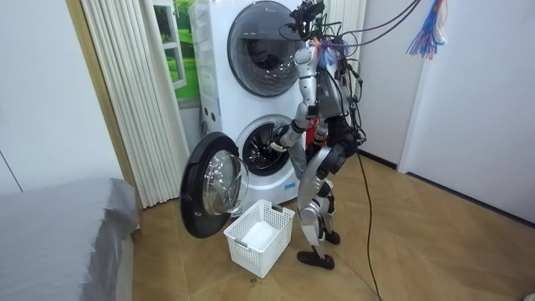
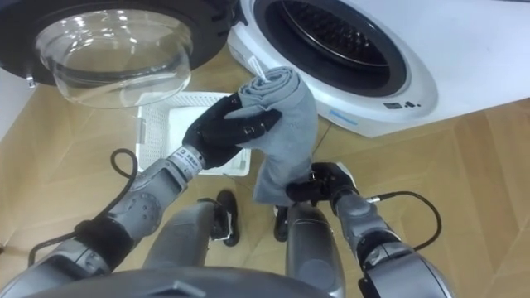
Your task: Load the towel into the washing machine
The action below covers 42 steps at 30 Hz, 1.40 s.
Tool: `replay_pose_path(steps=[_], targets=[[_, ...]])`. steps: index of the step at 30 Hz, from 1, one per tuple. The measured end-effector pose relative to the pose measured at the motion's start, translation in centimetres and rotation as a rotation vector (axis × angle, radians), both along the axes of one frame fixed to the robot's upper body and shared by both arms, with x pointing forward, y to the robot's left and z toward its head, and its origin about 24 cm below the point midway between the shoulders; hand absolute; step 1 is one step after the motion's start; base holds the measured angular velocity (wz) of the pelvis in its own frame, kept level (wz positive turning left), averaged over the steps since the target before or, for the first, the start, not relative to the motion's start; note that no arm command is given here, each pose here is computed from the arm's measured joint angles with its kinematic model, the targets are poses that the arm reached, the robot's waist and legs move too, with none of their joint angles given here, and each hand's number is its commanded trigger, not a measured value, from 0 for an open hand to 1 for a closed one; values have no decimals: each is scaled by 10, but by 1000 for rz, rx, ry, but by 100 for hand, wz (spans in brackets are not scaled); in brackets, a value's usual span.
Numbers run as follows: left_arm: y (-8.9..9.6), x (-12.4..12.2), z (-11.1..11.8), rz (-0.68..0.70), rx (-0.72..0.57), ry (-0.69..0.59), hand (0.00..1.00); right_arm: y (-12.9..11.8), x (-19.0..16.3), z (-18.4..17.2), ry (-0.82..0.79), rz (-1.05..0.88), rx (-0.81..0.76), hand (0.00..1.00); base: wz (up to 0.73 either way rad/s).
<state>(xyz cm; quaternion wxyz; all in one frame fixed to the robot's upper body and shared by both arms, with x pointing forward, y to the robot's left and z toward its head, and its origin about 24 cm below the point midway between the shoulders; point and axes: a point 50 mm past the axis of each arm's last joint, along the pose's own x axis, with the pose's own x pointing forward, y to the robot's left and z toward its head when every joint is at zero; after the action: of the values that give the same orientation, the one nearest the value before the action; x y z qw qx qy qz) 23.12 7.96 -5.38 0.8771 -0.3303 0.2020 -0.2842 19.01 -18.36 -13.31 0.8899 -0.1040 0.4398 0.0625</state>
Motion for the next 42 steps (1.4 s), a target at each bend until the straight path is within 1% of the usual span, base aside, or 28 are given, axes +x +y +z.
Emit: replay_pose_path(steps=[1,10,15,17,18,19,20,23,24,26,32,36,38,42], targets=[[0,0,0,-3,-2,1,0,-1,1,0,2,-5,-3,100,0],[0,-1,-1,-18,-18,12,0,-5,0,0,10,-67,-28,100,0],[10,-3,-6,6,9,25,0,-10,1,1,2,-97,-52,100,0],[25,-5,-10,31,51,33,0,-10,3,2,-8,-116,-40,100,0],[28,-5,-10,36,65,32,0,-11,4,3,-11,-119,-39,100,3],[36,-7,-13,54,94,39,0,-13,5,4,-15,-126,-38,100,0],[38,-8,-14,60,106,41,0,-14,5,4,-18,-128,-40,100,3],[53,-10,-20,109,213,57,0,-24,6,7,-27,-152,-56,100,10],[55,-11,-21,118,232,62,0,-25,6,7,-28,-157,-58,100,15],[64,-14,-26,143,326,80,0,-27,7,7,-30,-184,-52,100,17],[72,-19,-35,167,515,108,0,-35,16,13,-49,-295,-13,100,3],[75,-21,-40,181,590,132,0,-41,27,20,-68,-336,5,100,4],[79,-23,-43,184,637,142,0,-47,32,24,-85,-380,21,100,9],[81,-28,-47,181,688,156,0,-55,33,26,-91,-474,70,100,9]])
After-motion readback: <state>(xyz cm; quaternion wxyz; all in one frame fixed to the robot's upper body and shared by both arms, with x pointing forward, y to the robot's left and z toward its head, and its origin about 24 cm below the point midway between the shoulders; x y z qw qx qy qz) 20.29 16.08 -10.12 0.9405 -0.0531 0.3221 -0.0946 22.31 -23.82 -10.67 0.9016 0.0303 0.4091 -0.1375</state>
